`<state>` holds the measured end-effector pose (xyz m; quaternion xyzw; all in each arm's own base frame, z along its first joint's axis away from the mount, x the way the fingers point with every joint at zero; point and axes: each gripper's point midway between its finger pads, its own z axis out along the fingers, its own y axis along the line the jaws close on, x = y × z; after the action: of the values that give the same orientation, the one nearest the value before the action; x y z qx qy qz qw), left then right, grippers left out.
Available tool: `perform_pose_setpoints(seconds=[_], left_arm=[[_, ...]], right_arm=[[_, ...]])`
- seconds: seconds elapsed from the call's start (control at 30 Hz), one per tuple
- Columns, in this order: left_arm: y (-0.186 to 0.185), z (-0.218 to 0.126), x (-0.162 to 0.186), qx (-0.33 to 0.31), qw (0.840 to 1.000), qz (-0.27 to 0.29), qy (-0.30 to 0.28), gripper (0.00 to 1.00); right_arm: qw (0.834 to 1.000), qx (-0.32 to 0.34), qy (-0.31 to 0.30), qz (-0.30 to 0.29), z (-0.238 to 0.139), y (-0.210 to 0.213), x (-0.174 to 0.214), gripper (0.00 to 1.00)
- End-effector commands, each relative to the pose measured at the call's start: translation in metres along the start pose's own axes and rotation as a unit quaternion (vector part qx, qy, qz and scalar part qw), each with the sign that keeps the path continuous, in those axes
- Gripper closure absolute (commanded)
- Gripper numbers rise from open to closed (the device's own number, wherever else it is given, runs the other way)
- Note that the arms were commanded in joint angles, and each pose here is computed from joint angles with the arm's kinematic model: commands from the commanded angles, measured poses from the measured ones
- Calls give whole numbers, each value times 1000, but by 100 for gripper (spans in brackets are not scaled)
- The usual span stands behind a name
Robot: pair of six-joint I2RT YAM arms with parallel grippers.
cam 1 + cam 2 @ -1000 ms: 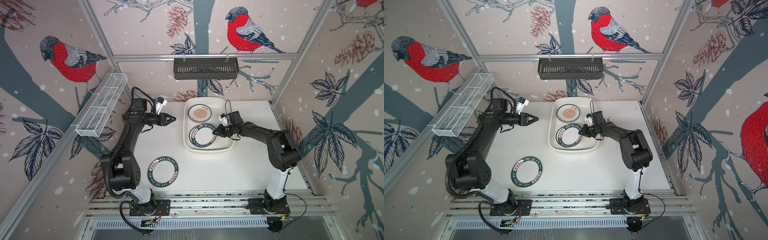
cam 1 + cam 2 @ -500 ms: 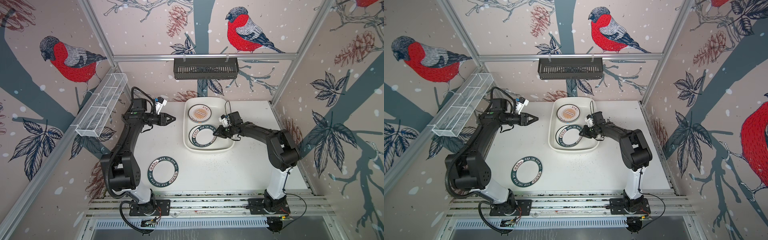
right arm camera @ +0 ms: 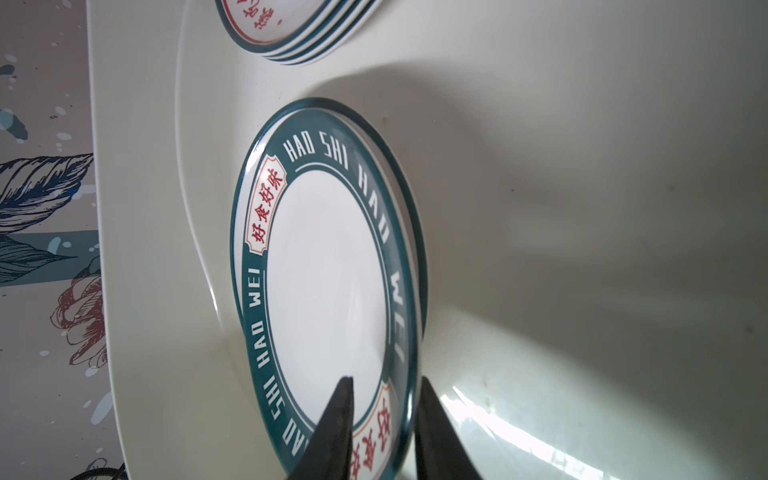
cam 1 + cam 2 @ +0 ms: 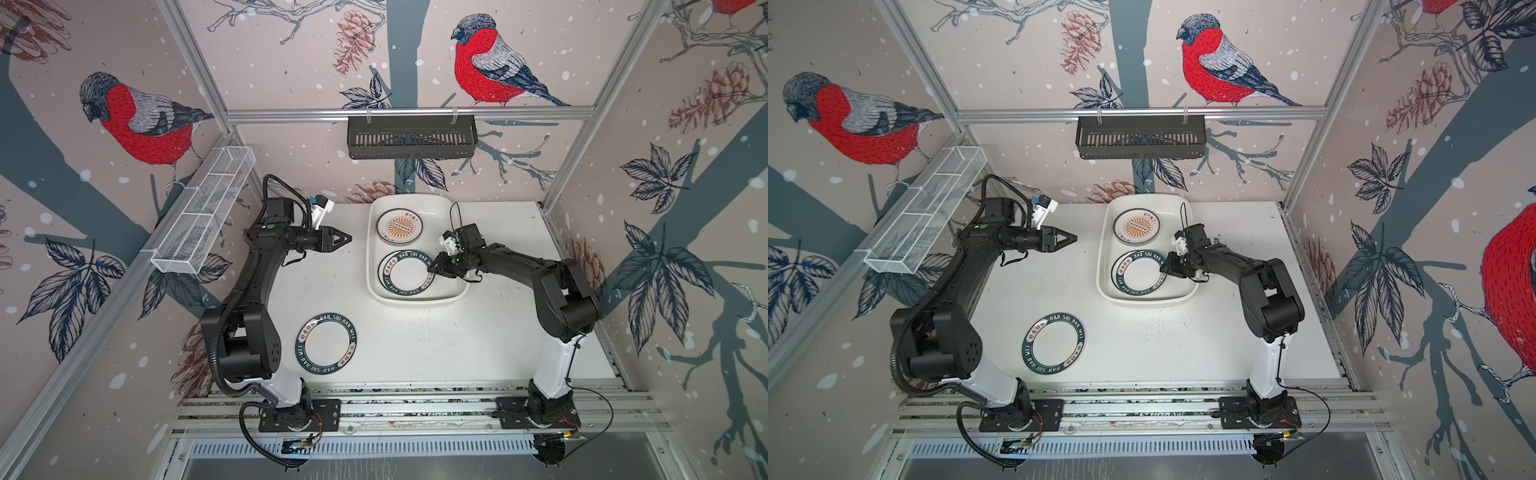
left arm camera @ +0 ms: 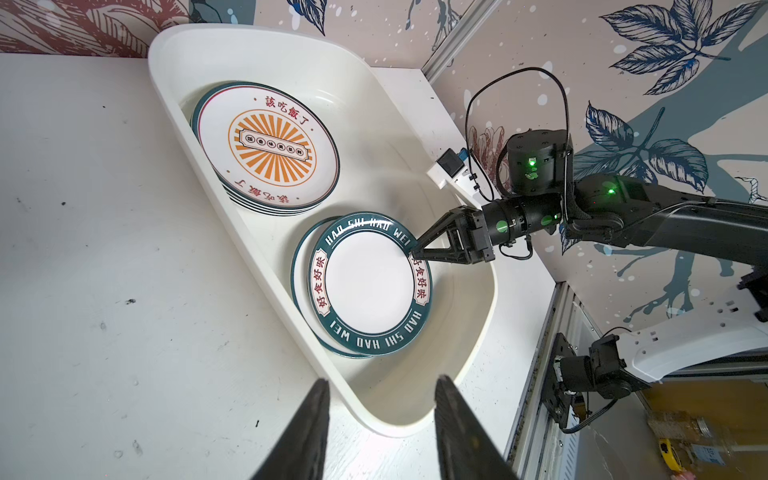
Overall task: Place the plates into the plastic bin on the countertop
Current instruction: 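Lower the plate flat into the bin with the right gripper while the left withdraws, then open and lift the right gripper while the left gripper moves toward the last plate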
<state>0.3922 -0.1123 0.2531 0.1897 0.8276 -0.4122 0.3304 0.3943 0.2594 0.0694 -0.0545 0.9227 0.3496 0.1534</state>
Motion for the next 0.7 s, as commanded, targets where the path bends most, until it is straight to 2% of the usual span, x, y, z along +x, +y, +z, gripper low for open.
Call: perform_pose_setpoints(seconds=[0.0,0.37,0.57,0.67], left_arm=[[-3,-2,-3,4,1000,8,-7,57],[-2,-3,-4,-5,1000,16,-7,56],[2,-8,4,-34,998,49,13,43],[5,-10,18,-45,995,79,42,39]], right_arm=[[1000,7,-2,-8,0,0,-2,71],[1000,5,-4,-11,-1,2,-6,70],[1000,5,-17,-18,-8,7,-12,70],[999,5,-29,-26,-16,14,-17,70]])
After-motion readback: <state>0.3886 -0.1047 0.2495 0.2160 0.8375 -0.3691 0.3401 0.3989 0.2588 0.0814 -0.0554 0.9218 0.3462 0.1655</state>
